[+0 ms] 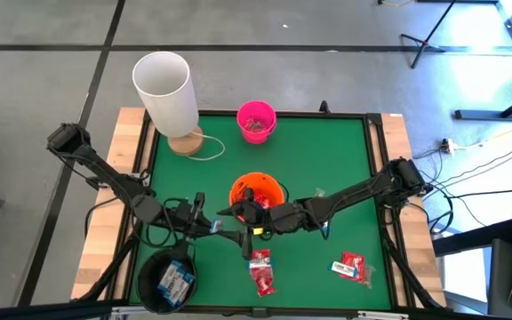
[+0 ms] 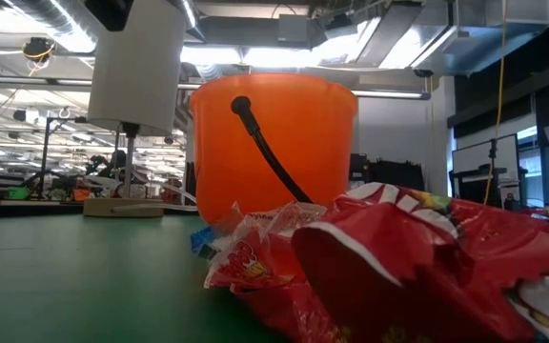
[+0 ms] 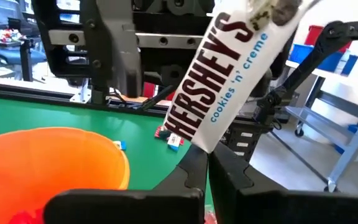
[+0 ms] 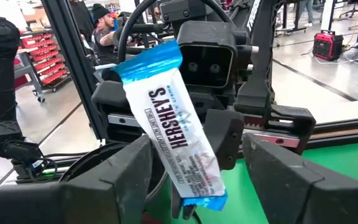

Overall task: Sort candy
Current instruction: Put the white chocolate into the black bucket

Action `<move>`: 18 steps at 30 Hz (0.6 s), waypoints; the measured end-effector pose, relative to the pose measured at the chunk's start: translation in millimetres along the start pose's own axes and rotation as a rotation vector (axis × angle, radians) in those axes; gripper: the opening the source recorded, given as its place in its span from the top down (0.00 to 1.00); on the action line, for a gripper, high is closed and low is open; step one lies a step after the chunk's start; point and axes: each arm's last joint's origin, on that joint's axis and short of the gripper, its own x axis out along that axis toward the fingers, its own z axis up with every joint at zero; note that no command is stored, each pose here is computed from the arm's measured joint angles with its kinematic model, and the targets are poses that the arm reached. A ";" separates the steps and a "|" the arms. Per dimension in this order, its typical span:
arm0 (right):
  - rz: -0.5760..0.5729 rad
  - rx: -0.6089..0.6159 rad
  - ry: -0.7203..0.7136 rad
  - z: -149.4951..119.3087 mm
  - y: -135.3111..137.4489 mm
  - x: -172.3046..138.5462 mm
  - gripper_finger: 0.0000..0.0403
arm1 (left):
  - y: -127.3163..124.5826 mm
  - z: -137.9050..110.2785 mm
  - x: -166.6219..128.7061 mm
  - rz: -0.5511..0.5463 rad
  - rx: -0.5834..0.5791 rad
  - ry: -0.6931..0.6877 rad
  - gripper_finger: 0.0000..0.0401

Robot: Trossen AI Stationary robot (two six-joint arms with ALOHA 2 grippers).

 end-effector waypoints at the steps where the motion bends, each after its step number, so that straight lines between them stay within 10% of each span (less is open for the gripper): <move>1: 0.000 -0.007 0.000 0.0 0.0 0.0 0.38 | -0.7 -0.3 -0.4 -0.002 0.005 0.002 1.00; 18: 0.002 -0.120 0.013 36.7 11.6 -32.7 0.37 | -26.2 11.6 -56.5 -0.117 0.004 0.240 1.00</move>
